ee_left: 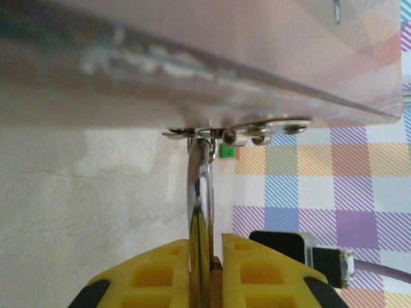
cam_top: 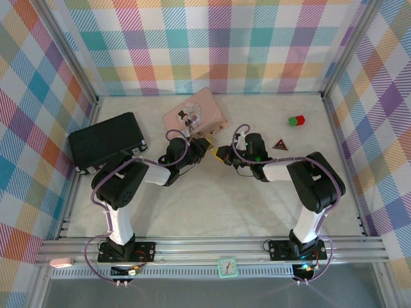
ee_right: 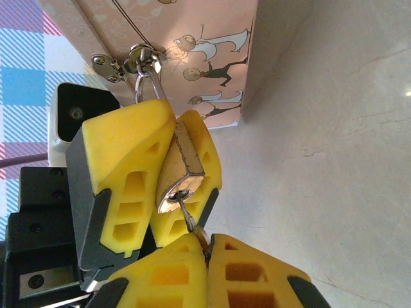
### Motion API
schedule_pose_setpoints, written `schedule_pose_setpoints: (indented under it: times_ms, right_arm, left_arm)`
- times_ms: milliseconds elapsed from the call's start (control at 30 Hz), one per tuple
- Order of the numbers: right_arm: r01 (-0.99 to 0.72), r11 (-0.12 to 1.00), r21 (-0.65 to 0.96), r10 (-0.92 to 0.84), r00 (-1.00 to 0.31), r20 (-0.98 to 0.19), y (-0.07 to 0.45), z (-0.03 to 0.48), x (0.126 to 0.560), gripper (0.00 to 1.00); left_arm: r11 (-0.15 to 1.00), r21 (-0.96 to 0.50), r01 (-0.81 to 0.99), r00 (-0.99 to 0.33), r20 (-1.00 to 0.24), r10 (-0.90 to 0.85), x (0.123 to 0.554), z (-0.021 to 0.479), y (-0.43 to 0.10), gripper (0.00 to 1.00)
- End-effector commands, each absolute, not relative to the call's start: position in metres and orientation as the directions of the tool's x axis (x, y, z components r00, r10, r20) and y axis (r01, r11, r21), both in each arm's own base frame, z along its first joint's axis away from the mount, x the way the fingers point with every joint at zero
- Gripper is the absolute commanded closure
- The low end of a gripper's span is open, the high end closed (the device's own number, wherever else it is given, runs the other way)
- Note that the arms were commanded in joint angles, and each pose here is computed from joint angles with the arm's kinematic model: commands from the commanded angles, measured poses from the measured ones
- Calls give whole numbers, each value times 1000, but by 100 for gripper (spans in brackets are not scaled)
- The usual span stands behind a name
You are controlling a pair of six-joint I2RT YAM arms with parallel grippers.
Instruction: Unlock the padlock with the key
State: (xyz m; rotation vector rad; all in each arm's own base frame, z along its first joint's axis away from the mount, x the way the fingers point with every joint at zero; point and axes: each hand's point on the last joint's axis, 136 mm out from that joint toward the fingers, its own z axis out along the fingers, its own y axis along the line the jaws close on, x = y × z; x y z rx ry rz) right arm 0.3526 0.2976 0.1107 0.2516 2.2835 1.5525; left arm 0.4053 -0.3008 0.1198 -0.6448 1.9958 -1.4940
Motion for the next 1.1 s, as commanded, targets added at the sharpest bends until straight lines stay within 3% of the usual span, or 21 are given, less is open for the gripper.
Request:
schedule_pose_setpoints:
  times_ms: [0, 167, 467, 900, 1067]
  right_arm:
    - [-165, 371, 914, 388, -866, -314, 302, 145, 379, 100]
    - [49, 282, 958, 472, -876, -94, 304, 139, 379, 100]
    - [203, 166, 965, 592, -803, 67, 298, 132, 369, 100]
    - [40, 205, 978, 554, -828, -82, 308, 138, 385, 100]
    - [25, 272, 962, 543, -829, -132, 299, 138, 375, 78]
  left_arm:
    - [177, -983, 52, -841, -139, -523, 365, 158, -337, 100]
    - [187, -981, 59, -836, -151, -528, 363, 157, -337, 100]
    - [171, -984, 56, -812, -144, -565, 367, 161, -340, 100]
    - [130, -990, 55, -824, -118, -554, 359, 166, -348, 100]
    - [182, -981, 60, -790, -158, -592, 370, 159, -341, 100]
